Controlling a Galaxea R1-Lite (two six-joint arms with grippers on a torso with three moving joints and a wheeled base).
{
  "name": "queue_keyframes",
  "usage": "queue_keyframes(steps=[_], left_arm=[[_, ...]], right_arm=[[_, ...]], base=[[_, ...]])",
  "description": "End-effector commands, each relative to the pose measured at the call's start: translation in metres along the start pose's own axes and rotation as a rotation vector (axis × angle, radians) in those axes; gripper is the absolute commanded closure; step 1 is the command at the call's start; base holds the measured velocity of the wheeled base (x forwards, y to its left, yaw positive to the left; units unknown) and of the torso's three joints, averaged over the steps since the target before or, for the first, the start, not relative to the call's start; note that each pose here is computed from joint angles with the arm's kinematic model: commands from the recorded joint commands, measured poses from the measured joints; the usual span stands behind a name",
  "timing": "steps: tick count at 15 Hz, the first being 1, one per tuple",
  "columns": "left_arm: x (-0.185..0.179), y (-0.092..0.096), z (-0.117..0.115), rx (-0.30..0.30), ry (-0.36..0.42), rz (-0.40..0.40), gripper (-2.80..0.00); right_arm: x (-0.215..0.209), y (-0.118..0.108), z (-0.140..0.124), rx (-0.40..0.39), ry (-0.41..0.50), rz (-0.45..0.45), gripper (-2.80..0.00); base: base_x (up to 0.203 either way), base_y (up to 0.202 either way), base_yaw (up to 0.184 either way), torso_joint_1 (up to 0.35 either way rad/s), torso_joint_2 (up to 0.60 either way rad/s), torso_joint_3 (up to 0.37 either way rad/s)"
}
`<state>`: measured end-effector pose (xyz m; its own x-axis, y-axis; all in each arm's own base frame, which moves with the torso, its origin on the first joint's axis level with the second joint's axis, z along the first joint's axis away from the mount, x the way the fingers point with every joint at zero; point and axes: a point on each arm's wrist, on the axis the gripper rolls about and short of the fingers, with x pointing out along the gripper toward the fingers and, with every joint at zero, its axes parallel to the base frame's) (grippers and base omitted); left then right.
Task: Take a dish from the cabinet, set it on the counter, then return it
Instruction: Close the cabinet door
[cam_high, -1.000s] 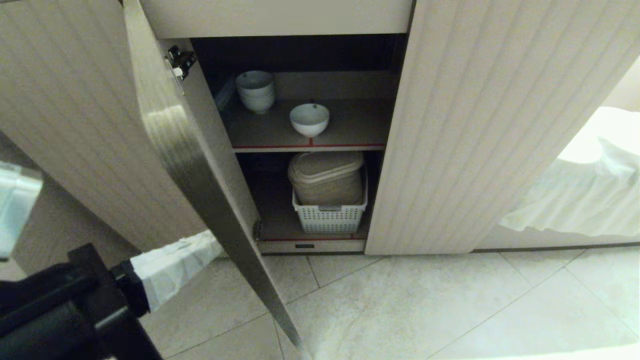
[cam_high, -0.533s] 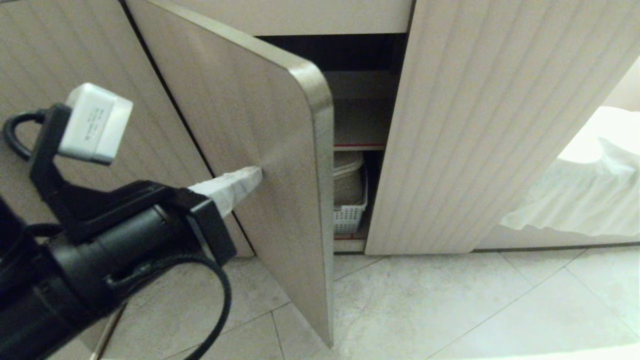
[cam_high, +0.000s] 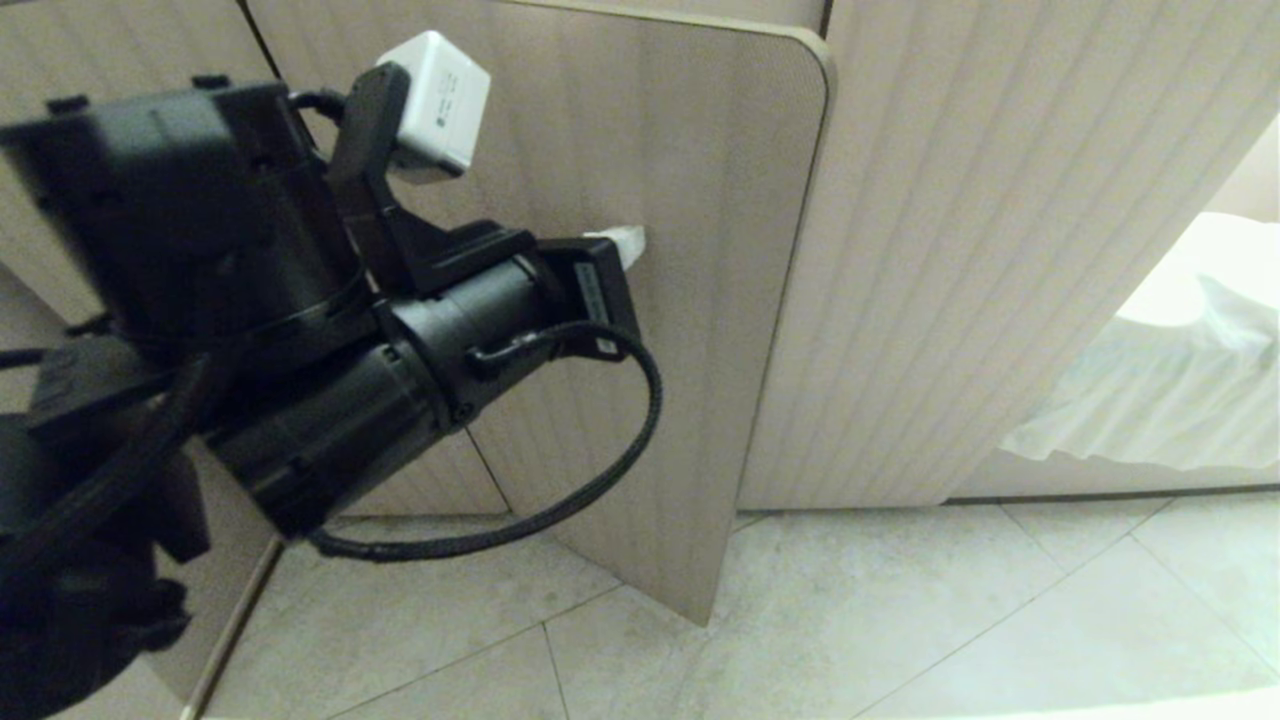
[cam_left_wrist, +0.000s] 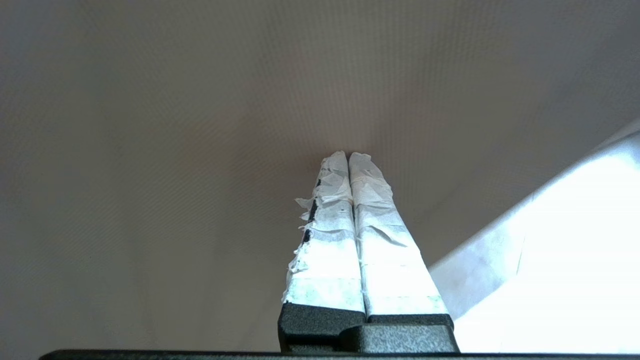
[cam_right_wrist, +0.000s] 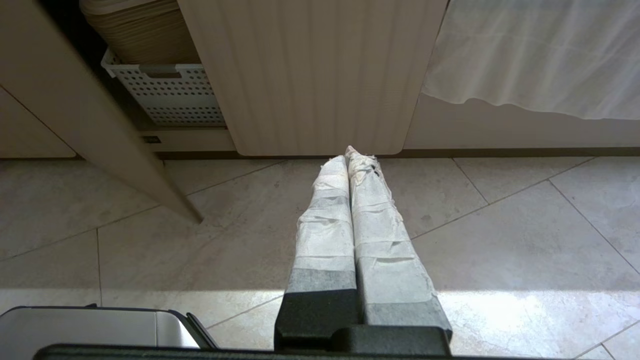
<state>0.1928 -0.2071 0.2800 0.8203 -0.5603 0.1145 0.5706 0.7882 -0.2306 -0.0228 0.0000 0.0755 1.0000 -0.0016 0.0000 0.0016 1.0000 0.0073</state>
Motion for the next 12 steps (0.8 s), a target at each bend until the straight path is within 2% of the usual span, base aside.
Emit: queue_keyframes(steps=[1, 3, 6, 10, 12], left_arm=[[0.036, -0.007, -0.011, -0.002, -0.004, -0.006, 0.00], [0.058, -0.012, -0.012, -0.008, -0.065, -0.030, 0.00], [0.087, -0.011, -0.021, 0.037, -0.114, -0.067, 0.00], [0.120, 0.011, -0.037, 0.097, -0.159, -0.056, 0.00], [0.126, 0.015, -0.034, 0.100, -0.182, -0.074, 0.00]], right_arm=[[0.000, 0.000, 0.000, 0.000, 0.000, 0.002, 0.00], [0.000, 0.000, 0.000, 0.000, 0.000, 0.001, 0.00], [0.000, 0.000, 0.000, 0.000, 0.000, 0.000, 0.00], [0.000, 0.000, 0.000, 0.000, 0.000, 0.000, 0.00], [0.000, 0.000, 0.000, 0.000, 0.000, 0.000, 0.00]], base=[[0.000, 0.000, 0.000, 0.000, 0.00, 0.000], [0.000, 0.000, 0.000, 0.000, 0.00, 0.000], [0.000, 0.000, 0.000, 0.000, 0.00, 0.000], [0.000, 0.000, 0.000, 0.000, 0.00, 0.000], [0.000, 0.000, 0.000, 0.000, 0.00, 0.000]])
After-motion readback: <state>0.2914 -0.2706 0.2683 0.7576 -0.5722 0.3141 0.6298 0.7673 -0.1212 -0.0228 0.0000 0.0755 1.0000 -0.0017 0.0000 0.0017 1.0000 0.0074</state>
